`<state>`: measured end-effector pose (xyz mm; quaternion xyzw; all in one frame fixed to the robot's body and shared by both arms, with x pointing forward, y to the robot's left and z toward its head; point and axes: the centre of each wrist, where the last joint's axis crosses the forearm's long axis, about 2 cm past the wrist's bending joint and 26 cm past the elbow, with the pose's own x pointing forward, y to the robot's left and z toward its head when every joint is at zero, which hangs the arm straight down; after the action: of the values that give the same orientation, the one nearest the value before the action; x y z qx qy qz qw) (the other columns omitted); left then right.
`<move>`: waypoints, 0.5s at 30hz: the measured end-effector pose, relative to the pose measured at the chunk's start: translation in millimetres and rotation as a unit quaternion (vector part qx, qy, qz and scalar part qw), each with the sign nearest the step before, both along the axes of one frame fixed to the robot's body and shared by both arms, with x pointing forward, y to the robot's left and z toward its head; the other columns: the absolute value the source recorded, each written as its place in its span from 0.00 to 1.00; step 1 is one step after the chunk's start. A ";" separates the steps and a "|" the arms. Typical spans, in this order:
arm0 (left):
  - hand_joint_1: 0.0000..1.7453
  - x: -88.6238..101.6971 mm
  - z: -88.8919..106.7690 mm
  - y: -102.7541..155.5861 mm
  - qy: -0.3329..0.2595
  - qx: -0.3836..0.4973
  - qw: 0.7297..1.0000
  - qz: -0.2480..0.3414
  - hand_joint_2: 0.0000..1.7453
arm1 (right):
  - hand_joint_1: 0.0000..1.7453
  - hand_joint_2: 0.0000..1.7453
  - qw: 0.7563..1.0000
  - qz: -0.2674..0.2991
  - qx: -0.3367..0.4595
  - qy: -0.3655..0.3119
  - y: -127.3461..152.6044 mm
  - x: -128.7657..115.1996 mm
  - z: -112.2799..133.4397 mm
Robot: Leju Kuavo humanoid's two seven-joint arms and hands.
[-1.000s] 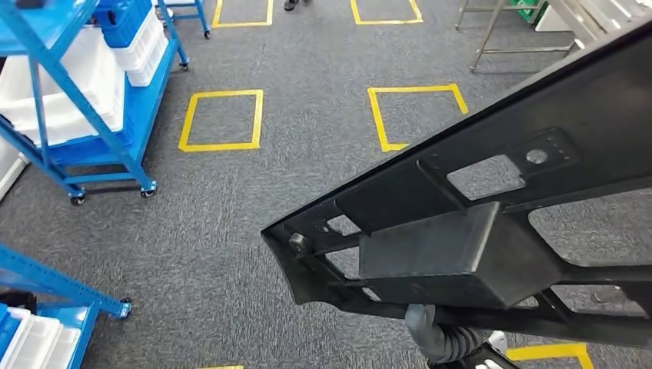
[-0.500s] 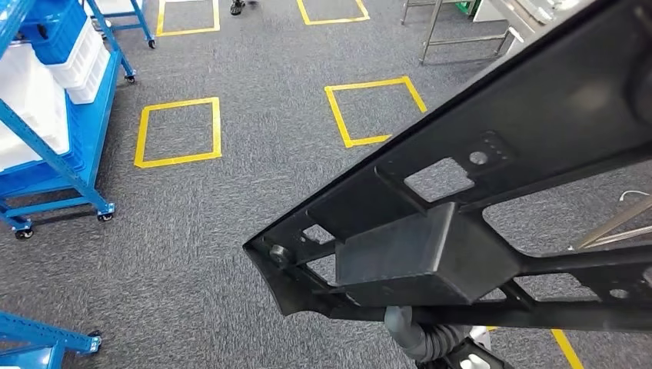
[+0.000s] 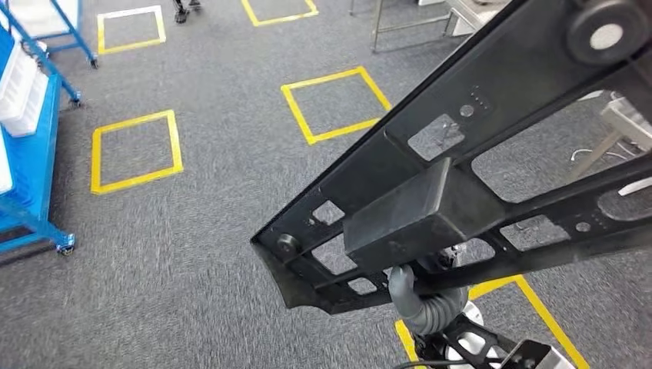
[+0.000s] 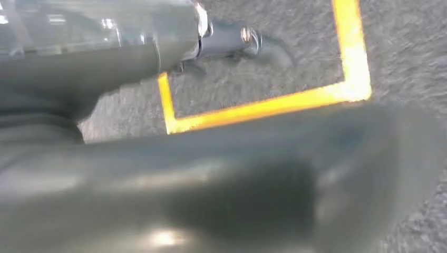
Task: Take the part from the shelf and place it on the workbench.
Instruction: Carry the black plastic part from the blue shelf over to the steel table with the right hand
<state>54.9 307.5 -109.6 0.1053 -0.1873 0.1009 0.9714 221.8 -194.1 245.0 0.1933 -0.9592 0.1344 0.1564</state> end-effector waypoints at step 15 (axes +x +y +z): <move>0.00 2.4 0.4 4.1 -0.001 0.003 1.000 -0.008 0.00 | 1.00 1.00 1.000 0.002 0.001 0.009 3.4 -2.3 -3.8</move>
<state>57.3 311.6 -109.1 0.1063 -0.1893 0.0924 0.9718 219.5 -190.7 241.2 0.1971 -0.9574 0.1317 0.1646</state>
